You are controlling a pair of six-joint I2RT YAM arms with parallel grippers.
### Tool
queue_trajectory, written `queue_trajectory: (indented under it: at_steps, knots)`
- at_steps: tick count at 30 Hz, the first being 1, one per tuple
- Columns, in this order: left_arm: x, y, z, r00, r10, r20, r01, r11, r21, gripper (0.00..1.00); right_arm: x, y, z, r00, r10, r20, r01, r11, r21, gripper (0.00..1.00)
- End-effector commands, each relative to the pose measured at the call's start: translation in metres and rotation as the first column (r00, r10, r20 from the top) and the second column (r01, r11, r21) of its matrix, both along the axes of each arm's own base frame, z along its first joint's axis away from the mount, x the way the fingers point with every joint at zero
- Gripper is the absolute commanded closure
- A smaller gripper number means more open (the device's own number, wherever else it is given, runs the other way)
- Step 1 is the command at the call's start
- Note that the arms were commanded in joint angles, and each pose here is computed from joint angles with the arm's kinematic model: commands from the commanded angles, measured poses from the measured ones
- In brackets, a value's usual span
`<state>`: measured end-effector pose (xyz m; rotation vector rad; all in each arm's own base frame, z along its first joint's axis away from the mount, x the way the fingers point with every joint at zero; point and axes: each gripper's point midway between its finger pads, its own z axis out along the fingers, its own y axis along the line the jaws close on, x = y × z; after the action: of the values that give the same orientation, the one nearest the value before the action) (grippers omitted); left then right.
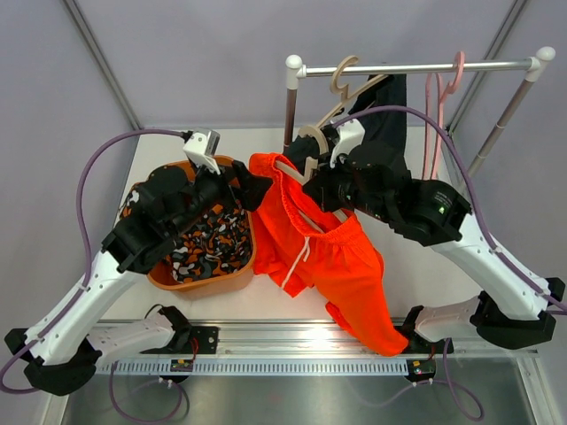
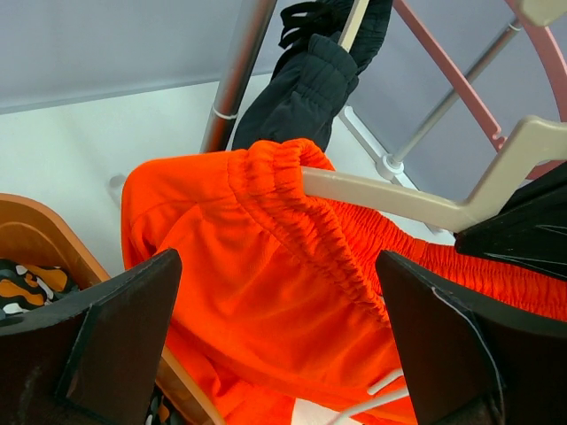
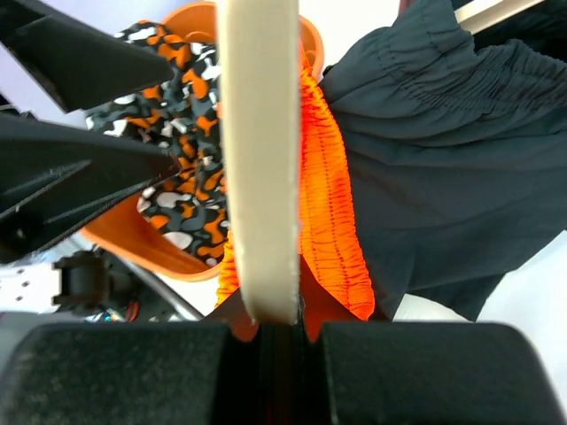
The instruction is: Remove the shorts from the hanger
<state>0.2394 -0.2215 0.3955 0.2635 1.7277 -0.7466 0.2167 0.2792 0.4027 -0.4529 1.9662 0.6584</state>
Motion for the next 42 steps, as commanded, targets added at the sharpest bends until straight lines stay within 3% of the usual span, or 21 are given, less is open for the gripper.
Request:
queue_trajectory:
  at_steps: [1, 20, 23, 24, 25, 30, 31, 37, 38, 42]
  knots:
    - [-0.001, -0.008, 0.0, 1.0, -0.023, 0.003, 0.023, 1.0, -0.013, 0.04, 0.013, -0.007, 0.043, 0.986, -0.121, 0.113, 0.114, 0.991, 0.067, 1.0]
    - [0.003, -0.019, -0.018, 1.0, -0.021, -0.023, 0.02, 0.999, -0.034, 0.05, 0.009, 0.03, 0.044, 0.983, -0.118, 0.144, 0.121, 0.992, -0.016, 1.0]
    - [0.009, -0.015, -0.025, 0.999, 0.017, -0.04, -0.017, 1.0, -0.012, 0.1, 0.006, 0.033, 0.048, 0.982, -0.107, 0.152, 0.11, 0.994, -0.012, 1.0]
    - [0.01, -0.015, -0.029, 0.999, 0.026, -0.046, -0.027, 1.0, -0.005, 0.13, 0.005, 0.033, 0.05, 0.982, -0.105, 0.154, 0.108, 0.994, -0.012, 1.0]
    - [0.012, -0.013, -0.03, 0.998, 0.04, -0.049, -0.041, 0.999, -0.004, 0.23, 0.002, 0.034, 0.051, 0.983, -0.099, 0.155, 0.102, 0.995, -0.011, 1.0]
    - [0.02, -0.003, -0.033, 0.992, 0.116, -0.043, -0.116, 0.993, -0.006, 0.44, -0.008, 0.038, 0.055, 0.984, -0.071, 0.162, 0.074, 0.997, -0.012, 1.0]
    - [0.021, -0.001, -0.034, 0.991, 0.126, -0.042, -0.127, 0.992, -0.008, 0.55, -0.009, 0.037, 0.055, 0.984, -0.074, 0.165, 0.078, 0.997, -0.017, 1.0]
    - [0.028, 0.012, -0.028, 0.979, 0.204, -0.025, -0.204, 0.979, -0.006, 0.96, -0.023, 0.038, 0.05, 0.987, -0.034, 0.154, 0.041, 0.998, -0.043, 1.0]
    - [0.03, 0.017, -0.025, 0.972, 0.235, -0.021, -0.235, 0.972, -0.01, 1.0, -0.026, 0.037, 0.05, 0.988, -0.032, 0.154, 0.039, 0.998, -0.046, 1.0]
    - [0.033, 0.034, -0.015, 0.949, 0.314, 0.005, -0.314, 0.949, -0.04, 1.0, -0.042, 0.031, 0.043, 0.99, -0.013, 0.144, 0.025, 0.996, -0.081, 1.0]
